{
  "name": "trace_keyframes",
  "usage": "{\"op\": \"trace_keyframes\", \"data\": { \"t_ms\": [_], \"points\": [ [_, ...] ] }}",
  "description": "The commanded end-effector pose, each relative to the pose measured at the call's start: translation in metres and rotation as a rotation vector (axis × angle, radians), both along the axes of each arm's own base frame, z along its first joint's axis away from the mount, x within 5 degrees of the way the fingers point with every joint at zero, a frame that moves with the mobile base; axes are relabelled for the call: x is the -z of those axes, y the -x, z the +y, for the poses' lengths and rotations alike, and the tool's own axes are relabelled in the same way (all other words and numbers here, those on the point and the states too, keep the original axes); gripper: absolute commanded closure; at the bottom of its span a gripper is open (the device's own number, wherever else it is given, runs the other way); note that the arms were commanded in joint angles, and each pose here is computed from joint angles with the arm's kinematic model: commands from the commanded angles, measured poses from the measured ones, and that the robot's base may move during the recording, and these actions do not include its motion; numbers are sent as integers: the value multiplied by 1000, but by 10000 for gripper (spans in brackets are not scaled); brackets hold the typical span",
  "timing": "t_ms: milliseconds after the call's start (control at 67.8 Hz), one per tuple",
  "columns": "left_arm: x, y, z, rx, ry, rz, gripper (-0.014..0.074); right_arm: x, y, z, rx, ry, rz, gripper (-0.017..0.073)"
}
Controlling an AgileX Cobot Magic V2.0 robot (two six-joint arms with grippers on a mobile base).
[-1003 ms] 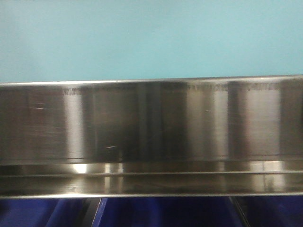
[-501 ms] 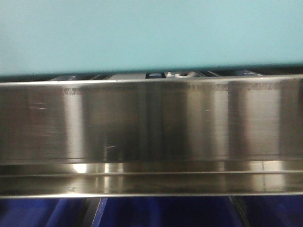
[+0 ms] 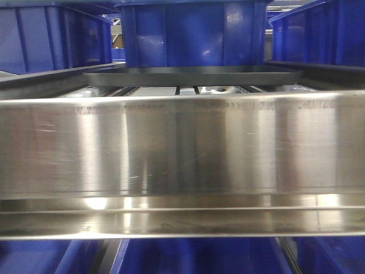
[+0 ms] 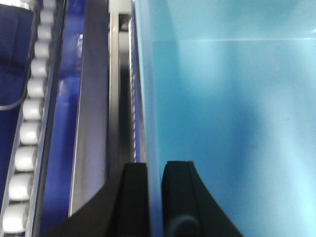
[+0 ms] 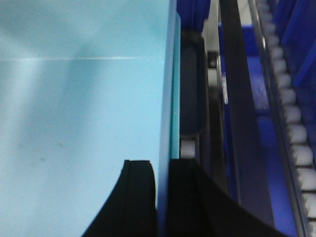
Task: Move two blue bins to right shelf middle
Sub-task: 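Lift the light blue bin up and back away from the shelf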
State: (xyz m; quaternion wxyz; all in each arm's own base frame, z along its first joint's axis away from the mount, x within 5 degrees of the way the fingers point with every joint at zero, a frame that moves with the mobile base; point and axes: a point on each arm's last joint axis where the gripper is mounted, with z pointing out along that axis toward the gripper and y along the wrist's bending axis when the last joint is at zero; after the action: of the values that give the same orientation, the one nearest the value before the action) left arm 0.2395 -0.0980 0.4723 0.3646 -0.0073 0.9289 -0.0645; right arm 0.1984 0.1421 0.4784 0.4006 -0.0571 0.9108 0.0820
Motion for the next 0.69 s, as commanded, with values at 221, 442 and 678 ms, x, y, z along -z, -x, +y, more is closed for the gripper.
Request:
{"op": "trace_keyframes", "data": {
  "t_ms": [221,442,678],
  "points": [
    [-27,9,1,26,74,-139,704,-14,2,0,-35,-22,-91,721],
    [-27,9,1,26,74,-139,704,-14,2,-1,-34,-21,-92,721],
    [-27,8,2,18,59,-146,704,-14,2,-1,-34,-21,-92,721]
  ]
}}
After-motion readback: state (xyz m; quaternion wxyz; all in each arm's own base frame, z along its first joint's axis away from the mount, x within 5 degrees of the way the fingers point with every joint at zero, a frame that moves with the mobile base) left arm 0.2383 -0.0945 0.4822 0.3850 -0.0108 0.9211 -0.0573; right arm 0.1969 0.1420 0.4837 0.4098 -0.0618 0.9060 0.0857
